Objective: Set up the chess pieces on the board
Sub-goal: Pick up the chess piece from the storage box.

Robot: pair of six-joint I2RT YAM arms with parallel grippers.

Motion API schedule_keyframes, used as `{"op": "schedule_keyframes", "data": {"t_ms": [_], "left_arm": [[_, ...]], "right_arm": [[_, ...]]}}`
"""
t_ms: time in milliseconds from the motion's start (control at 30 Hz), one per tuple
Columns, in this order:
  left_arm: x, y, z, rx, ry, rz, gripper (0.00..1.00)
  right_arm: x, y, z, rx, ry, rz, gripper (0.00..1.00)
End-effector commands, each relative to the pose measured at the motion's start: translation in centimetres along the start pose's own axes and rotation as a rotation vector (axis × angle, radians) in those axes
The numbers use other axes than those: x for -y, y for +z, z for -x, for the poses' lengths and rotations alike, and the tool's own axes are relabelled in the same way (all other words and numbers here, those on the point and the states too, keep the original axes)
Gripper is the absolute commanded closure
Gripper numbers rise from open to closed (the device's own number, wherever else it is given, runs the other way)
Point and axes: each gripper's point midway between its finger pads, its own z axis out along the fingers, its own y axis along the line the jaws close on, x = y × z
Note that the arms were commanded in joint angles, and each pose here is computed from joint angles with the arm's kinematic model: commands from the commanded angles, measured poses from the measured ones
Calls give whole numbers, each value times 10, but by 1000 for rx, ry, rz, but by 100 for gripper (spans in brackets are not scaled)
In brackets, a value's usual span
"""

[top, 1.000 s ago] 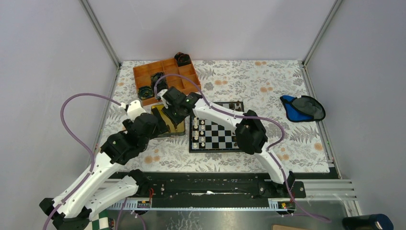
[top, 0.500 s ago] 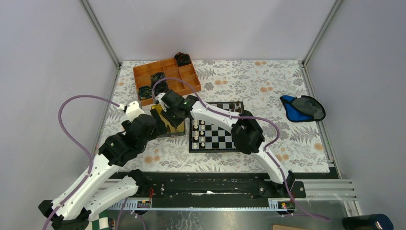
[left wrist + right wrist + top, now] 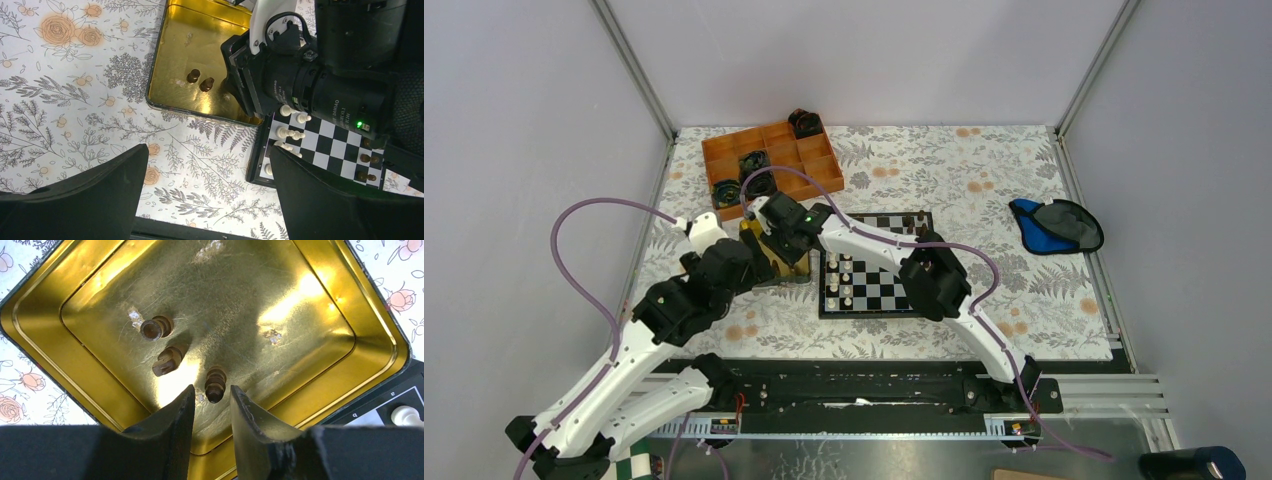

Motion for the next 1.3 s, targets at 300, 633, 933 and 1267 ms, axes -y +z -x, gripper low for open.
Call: {"op": "schedule_keyframes", "data": {"t_ms": [300,633,933,1267], "left_arm": [[-1,6,-6,-12,-1,13,1],[0,5,-7,-17,-15,9,1],[-2,4,-8,-14,-32,5,1],[3,7,-7,-14,-21,-7,1]], "right_arm": [[9,-4,21,69,-10,-21,72],[13,-12,25,84,-6,-39,100],[23,-67,68,206,-3,-96,100],[31,-149,81,309,57,-151,100]]}}
